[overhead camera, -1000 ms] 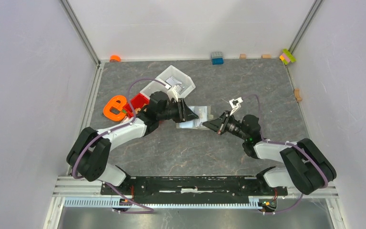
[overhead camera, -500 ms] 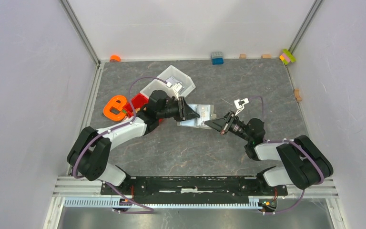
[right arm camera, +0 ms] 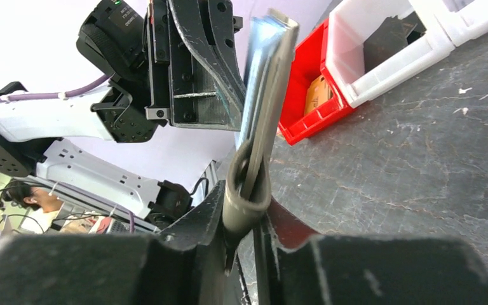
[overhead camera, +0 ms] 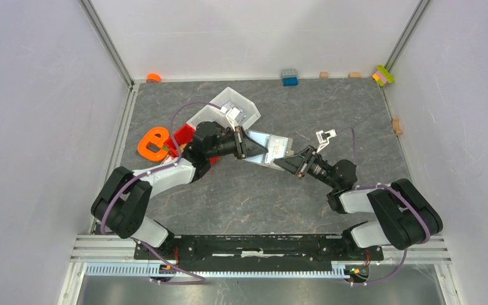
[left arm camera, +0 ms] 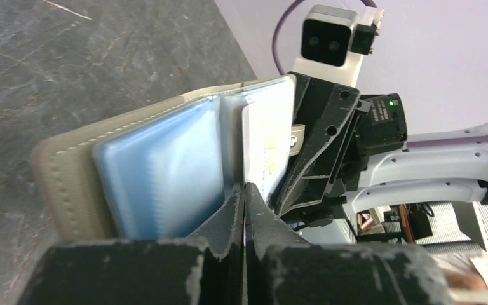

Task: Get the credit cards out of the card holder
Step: Remove the credit card from the card holder.

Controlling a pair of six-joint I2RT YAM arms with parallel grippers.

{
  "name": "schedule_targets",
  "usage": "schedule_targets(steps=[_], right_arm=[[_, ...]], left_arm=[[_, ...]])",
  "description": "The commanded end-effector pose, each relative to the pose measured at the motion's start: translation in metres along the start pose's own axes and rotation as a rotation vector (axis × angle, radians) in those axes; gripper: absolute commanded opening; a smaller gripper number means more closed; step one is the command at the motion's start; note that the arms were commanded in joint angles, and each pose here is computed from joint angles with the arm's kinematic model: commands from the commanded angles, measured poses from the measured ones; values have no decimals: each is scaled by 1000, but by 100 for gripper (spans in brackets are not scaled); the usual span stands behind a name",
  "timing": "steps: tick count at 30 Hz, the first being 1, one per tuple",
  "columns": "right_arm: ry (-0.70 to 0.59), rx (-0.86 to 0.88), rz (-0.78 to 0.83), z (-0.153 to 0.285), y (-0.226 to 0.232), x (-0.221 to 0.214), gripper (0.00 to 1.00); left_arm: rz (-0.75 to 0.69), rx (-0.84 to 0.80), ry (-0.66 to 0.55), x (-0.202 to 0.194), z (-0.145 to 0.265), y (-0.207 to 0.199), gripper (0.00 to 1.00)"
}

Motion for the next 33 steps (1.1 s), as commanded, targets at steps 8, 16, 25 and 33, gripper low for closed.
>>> schedule_targets(steps=[8, 16, 25, 33], right_arm=[[-46, 56, 53, 8, 12, 9, 27], [-66, 38, 50, 12, 9, 11, 24], [-69, 46, 46, 13, 10, 12, 1], [-74, 75, 33, 14, 16, 13, 0]], left_arm=[[18, -62, 21, 0, 1, -14, 2], [40, -18, -14, 6, 6, -4, 2], [45, -40, 6, 4, 5, -6, 10], [52, -66, 43, -1, 0, -9, 38]])
Point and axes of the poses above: each gripper's point midway between its finger pads, its own z axis back along the fingers, its own y axis along the line the jaws close on, x = y × z, the point moved 3 cm from there along z, back along the fingers, and after that the axes turned 5 degrees about z, right-handed, at the moved point
